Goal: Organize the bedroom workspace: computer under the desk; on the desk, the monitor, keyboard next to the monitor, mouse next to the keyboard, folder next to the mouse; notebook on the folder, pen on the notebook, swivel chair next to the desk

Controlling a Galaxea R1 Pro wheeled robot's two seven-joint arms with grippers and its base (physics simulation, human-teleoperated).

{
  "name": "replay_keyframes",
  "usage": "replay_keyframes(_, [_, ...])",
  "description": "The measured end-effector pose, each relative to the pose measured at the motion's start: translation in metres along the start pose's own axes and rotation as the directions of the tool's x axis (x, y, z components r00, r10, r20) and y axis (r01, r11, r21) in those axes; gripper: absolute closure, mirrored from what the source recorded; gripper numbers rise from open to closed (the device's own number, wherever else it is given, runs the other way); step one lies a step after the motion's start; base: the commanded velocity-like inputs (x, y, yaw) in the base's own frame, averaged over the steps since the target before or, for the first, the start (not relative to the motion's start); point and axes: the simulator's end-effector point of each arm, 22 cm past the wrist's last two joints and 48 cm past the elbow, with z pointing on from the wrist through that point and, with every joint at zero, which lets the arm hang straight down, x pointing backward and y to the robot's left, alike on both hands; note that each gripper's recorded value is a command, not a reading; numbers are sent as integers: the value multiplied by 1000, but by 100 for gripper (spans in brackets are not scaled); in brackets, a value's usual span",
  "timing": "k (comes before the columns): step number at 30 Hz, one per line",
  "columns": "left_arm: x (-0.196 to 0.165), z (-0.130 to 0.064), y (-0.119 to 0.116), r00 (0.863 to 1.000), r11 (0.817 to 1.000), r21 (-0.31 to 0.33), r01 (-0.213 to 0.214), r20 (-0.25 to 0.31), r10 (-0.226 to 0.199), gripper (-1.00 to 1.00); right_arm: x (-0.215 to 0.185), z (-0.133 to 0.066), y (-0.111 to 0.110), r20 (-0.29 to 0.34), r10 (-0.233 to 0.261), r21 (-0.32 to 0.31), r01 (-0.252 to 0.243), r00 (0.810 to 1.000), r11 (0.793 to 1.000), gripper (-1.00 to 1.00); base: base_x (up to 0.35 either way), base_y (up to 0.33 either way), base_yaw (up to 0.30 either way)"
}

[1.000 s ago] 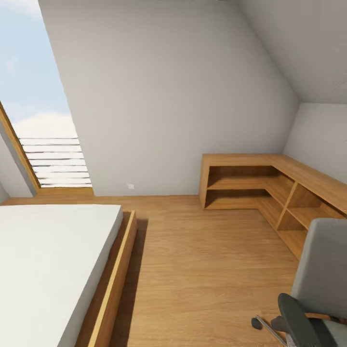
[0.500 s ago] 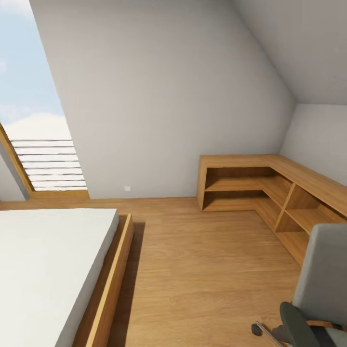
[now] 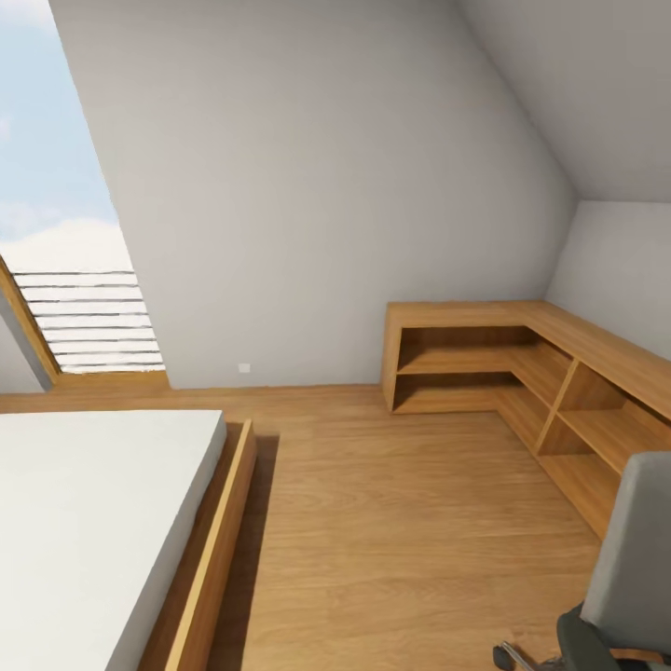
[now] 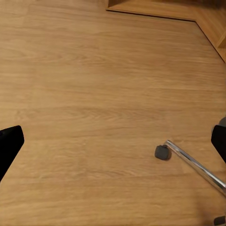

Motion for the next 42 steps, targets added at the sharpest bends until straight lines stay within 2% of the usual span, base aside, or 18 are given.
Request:
replay_keyframes(10, [0, 0, 0, 1000, 1000, -1, 0, 0, 0, -100, 0, 0, 0, 1, 0, 0, 0, 1000, 1000, -100, 122, 0, 0])
replay_keyframes(42, [0, 0, 0, 1000, 1000, -1, 0, 1, 0, -100, 0, 0, 0, 1, 0, 0, 0, 1000, 1000, -100, 314, 0, 0])
